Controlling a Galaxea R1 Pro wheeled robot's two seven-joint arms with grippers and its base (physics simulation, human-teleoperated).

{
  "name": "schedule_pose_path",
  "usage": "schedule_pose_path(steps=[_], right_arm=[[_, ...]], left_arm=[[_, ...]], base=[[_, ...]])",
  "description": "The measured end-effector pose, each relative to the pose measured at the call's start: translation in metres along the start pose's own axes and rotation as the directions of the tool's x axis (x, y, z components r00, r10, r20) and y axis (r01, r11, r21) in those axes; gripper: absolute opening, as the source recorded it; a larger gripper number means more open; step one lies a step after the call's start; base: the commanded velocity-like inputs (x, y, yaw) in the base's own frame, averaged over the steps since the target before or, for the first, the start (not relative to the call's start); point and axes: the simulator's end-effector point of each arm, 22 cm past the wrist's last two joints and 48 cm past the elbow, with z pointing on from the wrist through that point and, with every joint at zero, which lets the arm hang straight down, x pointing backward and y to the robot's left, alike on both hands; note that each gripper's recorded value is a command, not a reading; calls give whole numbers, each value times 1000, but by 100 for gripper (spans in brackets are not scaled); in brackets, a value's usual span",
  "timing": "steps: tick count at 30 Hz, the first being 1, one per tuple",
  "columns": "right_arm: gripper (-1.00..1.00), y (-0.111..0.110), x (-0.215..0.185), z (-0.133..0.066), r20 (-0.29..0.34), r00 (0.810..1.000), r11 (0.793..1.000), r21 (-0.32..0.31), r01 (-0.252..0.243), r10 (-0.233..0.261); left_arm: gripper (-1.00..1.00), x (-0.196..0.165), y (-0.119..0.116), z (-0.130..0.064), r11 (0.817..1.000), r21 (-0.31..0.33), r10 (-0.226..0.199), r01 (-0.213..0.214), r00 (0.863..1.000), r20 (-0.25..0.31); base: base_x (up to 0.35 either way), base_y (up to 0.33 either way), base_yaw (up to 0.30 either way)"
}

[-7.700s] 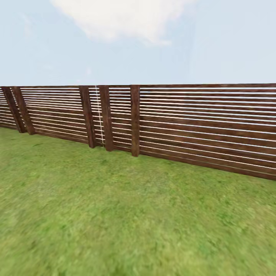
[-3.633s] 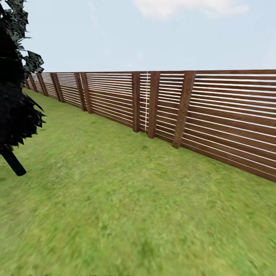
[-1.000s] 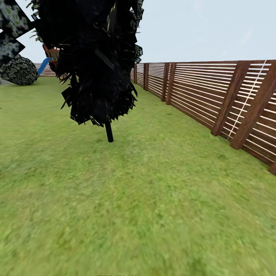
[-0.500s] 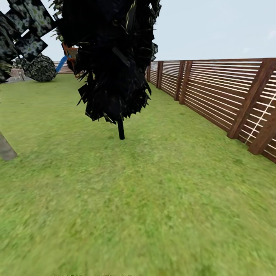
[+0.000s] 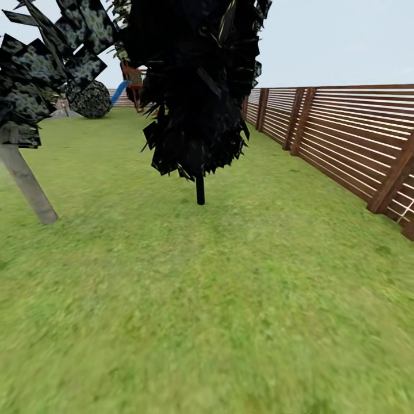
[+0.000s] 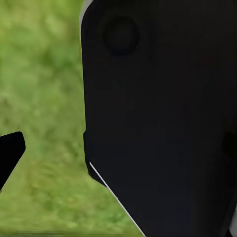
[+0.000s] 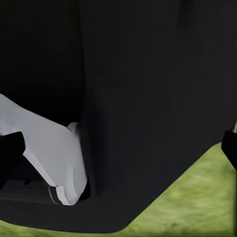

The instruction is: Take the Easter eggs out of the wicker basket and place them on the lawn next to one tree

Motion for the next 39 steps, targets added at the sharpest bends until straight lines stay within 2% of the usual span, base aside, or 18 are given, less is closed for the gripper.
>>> schedule_pose_path(steps=[39], right_arm=[[100,1,13,0,-32,999,1000,-2,3,-3]], left_arm=[[100,12,0,-1,1000,1,3,-3,1000,-28]], base=[[-7,0,225]])
